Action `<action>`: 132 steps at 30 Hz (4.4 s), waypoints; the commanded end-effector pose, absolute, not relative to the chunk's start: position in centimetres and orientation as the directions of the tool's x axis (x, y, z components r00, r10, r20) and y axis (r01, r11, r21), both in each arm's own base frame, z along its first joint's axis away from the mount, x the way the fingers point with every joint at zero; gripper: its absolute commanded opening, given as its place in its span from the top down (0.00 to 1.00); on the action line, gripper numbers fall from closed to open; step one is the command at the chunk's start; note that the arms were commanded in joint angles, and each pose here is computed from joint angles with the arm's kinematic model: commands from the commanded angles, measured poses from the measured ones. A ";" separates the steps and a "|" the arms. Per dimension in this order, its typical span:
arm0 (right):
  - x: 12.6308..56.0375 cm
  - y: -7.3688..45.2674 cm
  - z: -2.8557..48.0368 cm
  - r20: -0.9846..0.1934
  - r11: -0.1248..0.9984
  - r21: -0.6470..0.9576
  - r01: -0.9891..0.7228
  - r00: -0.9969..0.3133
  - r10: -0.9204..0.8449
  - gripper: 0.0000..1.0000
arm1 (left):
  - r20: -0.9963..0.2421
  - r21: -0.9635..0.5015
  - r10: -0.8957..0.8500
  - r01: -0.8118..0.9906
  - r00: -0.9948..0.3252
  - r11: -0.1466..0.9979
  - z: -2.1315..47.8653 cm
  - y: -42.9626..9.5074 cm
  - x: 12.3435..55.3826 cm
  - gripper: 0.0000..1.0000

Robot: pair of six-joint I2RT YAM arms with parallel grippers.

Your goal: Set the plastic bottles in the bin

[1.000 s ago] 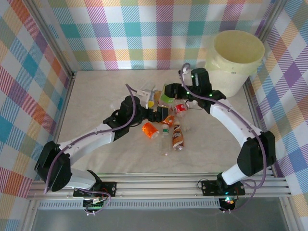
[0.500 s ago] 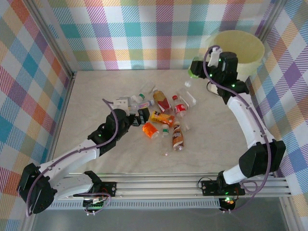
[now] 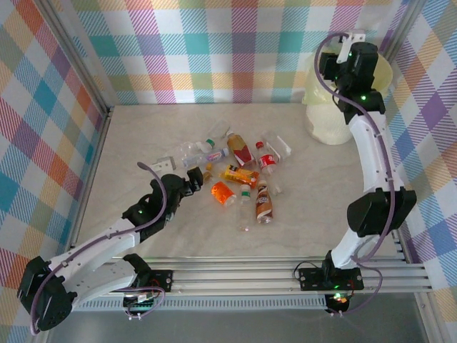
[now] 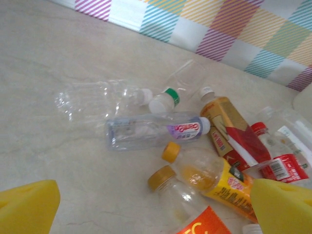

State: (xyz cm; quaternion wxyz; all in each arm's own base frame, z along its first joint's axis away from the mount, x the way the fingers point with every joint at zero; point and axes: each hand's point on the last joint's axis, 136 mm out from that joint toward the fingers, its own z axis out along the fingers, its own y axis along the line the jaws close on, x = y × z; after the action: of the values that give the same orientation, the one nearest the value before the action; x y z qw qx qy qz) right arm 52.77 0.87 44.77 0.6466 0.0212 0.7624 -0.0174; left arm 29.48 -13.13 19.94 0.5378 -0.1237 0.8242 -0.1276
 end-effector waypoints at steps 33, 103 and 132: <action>64.7 -10.6 36.8 -0.852 0.758 0.479 0.442 0.024 0.523 0.29 | -0.792 -0.387 -0.407 -0.142 -0.455 0.911 16.8 -12.8 29.2 0.00; 37.5 12.0 25.3 -0.730 0.757 0.598 -0.262 -0.568 0.380 0.00 | -0.362 -0.371 -0.541 -0.415 -0.759 0.830 4.5 -26.9 28.5 0.05; 37.4 12.4 24.8 -0.732 0.760 0.589 -0.274 -0.580 0.358 0.00 | -0.377 -0.426 -0.530 -0.366 -0.760 0.827 3.8 -27.2 29.2 0.35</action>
State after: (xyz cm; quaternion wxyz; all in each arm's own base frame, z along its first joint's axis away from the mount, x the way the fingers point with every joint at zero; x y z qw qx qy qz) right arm 37.48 11.71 24.44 0.4562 0.0459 0.8218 0.3382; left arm 29.03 -27.38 3.39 0.2342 -0.2582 0.9247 -0.1531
